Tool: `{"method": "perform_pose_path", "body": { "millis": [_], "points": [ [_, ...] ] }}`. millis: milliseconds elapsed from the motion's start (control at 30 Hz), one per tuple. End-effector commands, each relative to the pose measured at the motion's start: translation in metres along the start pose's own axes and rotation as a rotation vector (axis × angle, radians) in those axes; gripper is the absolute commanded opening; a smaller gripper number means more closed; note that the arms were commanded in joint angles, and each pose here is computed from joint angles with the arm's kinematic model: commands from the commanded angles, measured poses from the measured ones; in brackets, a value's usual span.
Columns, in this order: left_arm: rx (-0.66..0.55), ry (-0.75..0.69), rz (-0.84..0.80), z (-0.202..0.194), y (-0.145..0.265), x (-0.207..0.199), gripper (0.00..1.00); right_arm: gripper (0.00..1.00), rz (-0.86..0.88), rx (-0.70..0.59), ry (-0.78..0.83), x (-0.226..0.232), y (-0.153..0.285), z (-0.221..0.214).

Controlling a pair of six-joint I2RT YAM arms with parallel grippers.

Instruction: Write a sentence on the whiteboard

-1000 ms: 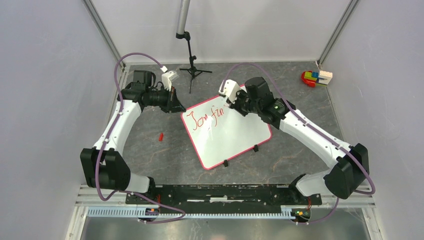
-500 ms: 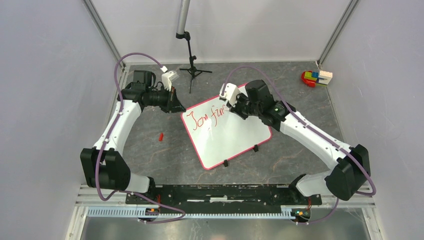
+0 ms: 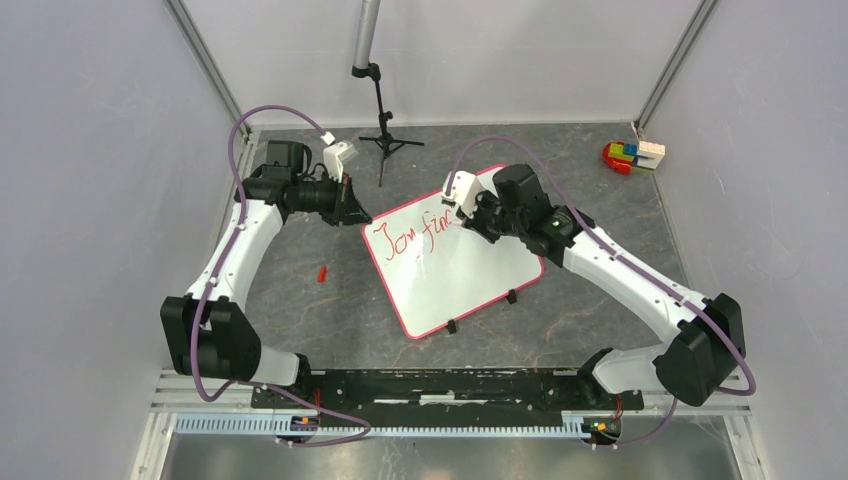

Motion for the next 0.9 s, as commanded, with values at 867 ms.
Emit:
{"method": "perform_pose_path", "body": {
  "millis": [867],
  "points": [
    [0.048,-0.009,-0.019,-0.01,-0.008,-0.002,0.07,0.0,-0.114,-0.055,0.01,-0.045,0.001,0.03]
  ]
}}
Point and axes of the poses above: each gripper's point midway between its finger pads, its own y axis back along the fingers, its own x axis along the line the jaws close on, z = x × y, the point moved 1 cm from there along y, back along the fingers, and after that the axes turned 5 degrees about y, right-handed, at the moved point
